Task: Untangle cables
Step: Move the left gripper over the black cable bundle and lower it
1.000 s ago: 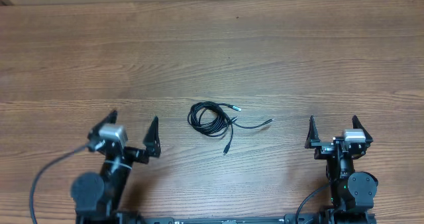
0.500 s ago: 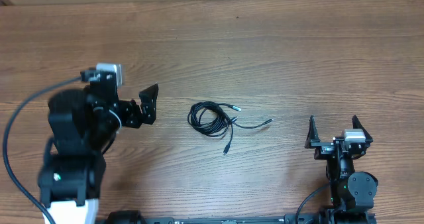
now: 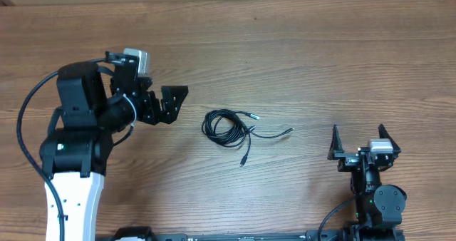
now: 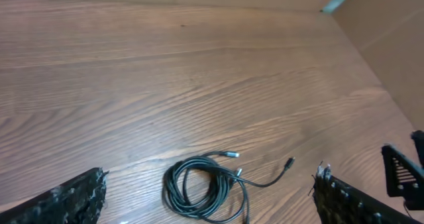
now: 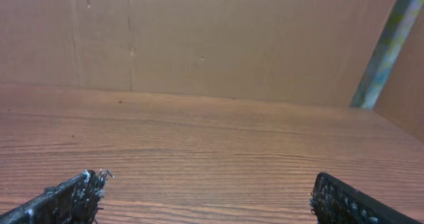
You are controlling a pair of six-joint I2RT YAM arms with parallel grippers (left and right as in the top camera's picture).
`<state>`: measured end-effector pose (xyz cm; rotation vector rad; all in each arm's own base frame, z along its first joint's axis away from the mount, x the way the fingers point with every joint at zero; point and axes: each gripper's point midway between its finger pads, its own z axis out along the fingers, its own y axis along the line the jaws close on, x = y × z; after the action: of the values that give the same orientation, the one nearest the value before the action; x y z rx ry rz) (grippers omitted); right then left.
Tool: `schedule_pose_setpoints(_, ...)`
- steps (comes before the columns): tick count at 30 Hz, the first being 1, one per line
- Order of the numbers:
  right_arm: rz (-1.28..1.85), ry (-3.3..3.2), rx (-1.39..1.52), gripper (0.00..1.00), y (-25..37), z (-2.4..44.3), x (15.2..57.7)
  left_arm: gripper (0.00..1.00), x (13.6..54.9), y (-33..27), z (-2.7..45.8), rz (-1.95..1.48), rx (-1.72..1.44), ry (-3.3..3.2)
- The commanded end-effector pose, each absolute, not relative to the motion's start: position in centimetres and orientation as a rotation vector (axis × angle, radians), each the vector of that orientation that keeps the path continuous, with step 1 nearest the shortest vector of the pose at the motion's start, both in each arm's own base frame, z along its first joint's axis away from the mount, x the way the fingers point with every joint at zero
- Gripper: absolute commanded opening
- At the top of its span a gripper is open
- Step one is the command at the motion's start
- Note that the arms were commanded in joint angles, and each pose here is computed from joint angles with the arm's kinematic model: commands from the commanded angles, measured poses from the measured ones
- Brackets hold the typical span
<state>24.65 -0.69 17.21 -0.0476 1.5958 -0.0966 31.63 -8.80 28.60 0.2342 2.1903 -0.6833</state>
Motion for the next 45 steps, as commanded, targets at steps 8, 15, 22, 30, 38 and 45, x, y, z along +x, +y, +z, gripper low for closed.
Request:
schedule_pose_setpoints(8,-0.103,1.593,-0.048,1.00,-0.8,17.0,24.6,1.00,32.0,-8.7,25.9,-0.540,0.211,2.319)
schedule_pose_setpoints(15,-0.103,1.593,-0.047,1.00,-0.8,17.0,24.6,1.00,32.3,-9.5,24.1,-0.481,0.232,2.386)
schedule_pose_setpoints(22,-0.103,1.592,-0.048,1.00,-0.8,17.0,24.6,1.00,32.8,-10.1,21.8,-0.495,0.235,2.461)
schedule_pose_setpoints(30,-0.103,1.593,-0.048,1.00,-0.8,17.0,24.6,1.00,32.8,-10.3,20.1,-0.502,0.234,2.528)
schedule_pose_setpoints(38,-0.103,1.593,-0.048,1.00,-0.8,17.0,24.6,1.00,32.9,-11.7,18.8,-0.510,0.281,2.565)
schedule_pose_setpoints(45,-0.103,1.592,-0.048,1.00,-0.8,17.0,24.6,1.00,32.8,-13.1,17.4,-0.500,0.335,2.603)
